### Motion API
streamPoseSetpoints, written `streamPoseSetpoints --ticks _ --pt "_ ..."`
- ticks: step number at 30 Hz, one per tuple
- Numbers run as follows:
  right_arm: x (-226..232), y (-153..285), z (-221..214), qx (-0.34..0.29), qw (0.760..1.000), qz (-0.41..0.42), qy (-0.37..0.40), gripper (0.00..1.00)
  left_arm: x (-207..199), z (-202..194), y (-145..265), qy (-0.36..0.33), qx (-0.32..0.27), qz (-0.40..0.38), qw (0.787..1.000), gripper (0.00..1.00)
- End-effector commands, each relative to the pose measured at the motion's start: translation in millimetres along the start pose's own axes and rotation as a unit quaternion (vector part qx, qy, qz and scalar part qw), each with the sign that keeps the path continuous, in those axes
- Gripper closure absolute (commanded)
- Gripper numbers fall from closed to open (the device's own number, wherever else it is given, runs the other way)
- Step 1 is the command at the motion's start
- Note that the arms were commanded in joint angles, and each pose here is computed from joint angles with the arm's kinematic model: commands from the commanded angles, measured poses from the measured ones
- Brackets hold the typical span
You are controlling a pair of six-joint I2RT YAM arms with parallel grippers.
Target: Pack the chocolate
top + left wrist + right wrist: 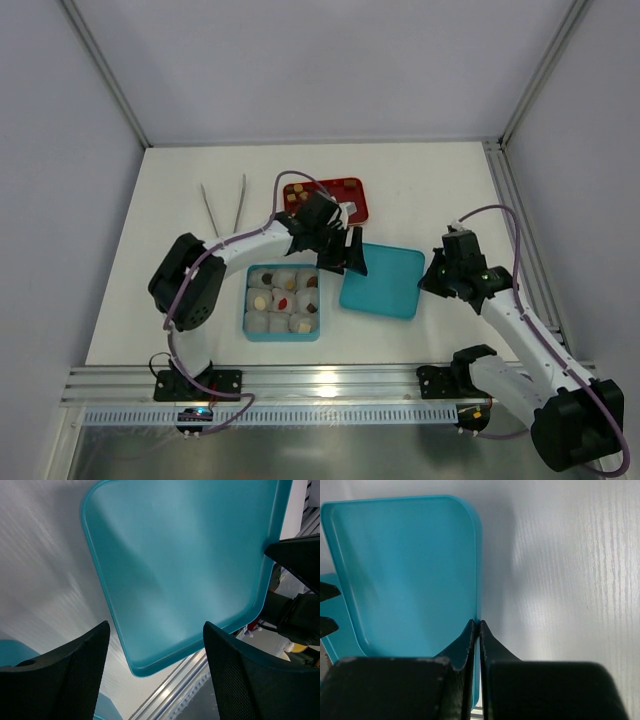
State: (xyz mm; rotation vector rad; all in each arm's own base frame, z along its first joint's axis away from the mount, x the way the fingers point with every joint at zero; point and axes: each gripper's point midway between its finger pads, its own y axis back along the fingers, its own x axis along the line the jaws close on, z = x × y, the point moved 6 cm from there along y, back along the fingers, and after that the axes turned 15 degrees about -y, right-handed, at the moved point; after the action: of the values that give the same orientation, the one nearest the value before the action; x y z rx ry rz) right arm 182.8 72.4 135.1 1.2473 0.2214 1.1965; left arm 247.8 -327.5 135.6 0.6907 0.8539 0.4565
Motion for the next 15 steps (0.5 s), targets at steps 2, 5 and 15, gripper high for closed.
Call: streamPoseSetpoints --ticks 2,5,15 --pt "16.3 18.3 12.9 -0.014 0.999 0.043 -0.002 0.96 -6.1 20.0 1.0 -0.011 -0.031 -0.033 0.999 0.26" --pt "20.2 23.9 16.5 -0.017 0.998 0.052 -0.001 0.96 -2.9 20.4 4.3 -0.011 -0.032 -0.039 0.999 0.26" --pt "28.5 36.4 20.5 -0.021 0.997 0.075 -0.003 0.96 -7.1 16.1 6.4 -0.004 -0.03 -0.071 0.997 0.25"
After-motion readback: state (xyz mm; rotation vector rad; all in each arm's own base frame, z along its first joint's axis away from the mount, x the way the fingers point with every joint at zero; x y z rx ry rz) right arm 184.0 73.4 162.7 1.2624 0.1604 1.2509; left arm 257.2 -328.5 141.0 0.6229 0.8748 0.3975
